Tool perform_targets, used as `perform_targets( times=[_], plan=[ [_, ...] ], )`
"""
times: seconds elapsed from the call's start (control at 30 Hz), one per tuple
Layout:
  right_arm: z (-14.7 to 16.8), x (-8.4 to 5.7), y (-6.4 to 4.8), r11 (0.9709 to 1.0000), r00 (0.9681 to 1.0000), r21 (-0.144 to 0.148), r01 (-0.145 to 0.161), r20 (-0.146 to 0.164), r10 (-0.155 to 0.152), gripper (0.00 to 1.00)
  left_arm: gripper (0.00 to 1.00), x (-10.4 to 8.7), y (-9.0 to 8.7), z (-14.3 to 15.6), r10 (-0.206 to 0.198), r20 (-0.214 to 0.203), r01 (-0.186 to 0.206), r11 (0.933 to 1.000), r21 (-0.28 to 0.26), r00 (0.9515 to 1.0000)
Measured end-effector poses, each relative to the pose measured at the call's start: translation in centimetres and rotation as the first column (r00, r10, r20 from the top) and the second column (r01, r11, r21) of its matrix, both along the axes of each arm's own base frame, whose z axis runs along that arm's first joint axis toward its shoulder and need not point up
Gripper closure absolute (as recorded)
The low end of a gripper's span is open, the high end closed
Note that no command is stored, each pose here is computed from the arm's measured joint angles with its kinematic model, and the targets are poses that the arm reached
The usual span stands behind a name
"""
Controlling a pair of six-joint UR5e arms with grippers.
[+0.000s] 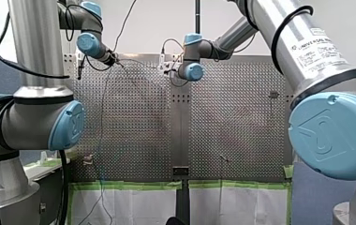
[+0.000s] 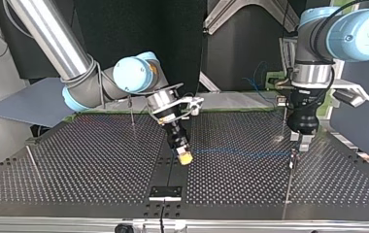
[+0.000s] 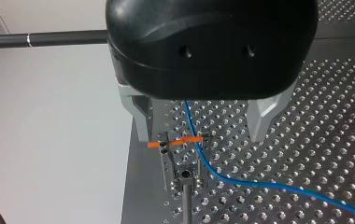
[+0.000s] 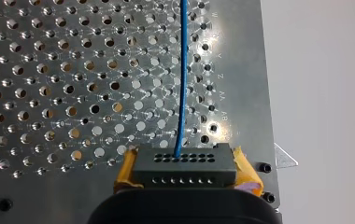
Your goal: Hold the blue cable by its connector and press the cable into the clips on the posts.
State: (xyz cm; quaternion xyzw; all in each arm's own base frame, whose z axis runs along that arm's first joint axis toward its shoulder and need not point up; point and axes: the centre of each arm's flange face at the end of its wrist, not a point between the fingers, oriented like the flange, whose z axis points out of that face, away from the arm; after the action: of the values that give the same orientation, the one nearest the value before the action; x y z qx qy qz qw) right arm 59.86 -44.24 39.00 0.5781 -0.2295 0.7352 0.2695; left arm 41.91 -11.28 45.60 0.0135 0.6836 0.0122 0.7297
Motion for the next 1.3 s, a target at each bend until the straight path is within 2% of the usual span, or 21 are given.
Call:
perform_targets(
  times=[0.3,0.43,0.53,0.7,0.87,1.03,1.3],
  plan=[
    [0.0,0.0,0.1,1.0,1.0,0.003,-0.001,-0.003,0.001,1.0,0.0,0.0,-0.1,0.0,-0.003,0.001,0.003,1.0,0.0,1.0],
    [0.0,0.0,0.1,1.0,1.0,0.003,-0.001,-0.003,0.001,1.0,0.0,-0.1,-0.6,0.3,-0.016,0.007,0.016,0.9999,-0.002,0.9999],
    [0.0,0.0,0.1,1.0,1.0,0.003,-0.001,-0.003,0.001,1.0,0.0,-0.2,-1.2,0.7,-0.041,0.014,0.042,0.9991,-0.011,0.999],
    [0.0,0.0,0.1,1.0,1.0,0.003,-0.001,-0.004,0.001,1.0,0.0,-0.3,-2.5,1.0,-0.1,0.021,0.1,0.9944,-0.032,0.9948],
    [0.0,0.2,0.3,1.0,1.0,0.003,-0.004,-0.003,0.004,1.0,0.0,-0.3,-3.3,1.0,-0.127,0.02,0.127,0.9912,-0.037,0.9917],
    [0.0,0.2,0.4,1.0,1.0,0.004,-0.005,-0.003,0.005,1.0,0.0,-0.1,-3.7,1.4,-0.127,0.026,0.128,0.9909,-0.04,0.9915],
    [0.0,0.2,0.4,1.0,1.0,0.005,-0.005,-0.003,0.005,1.0,0.0,1.3,-4.1,1.8,-0.093,0.034,0.094,0.9946,-0.045,0.9951]
  ],
)
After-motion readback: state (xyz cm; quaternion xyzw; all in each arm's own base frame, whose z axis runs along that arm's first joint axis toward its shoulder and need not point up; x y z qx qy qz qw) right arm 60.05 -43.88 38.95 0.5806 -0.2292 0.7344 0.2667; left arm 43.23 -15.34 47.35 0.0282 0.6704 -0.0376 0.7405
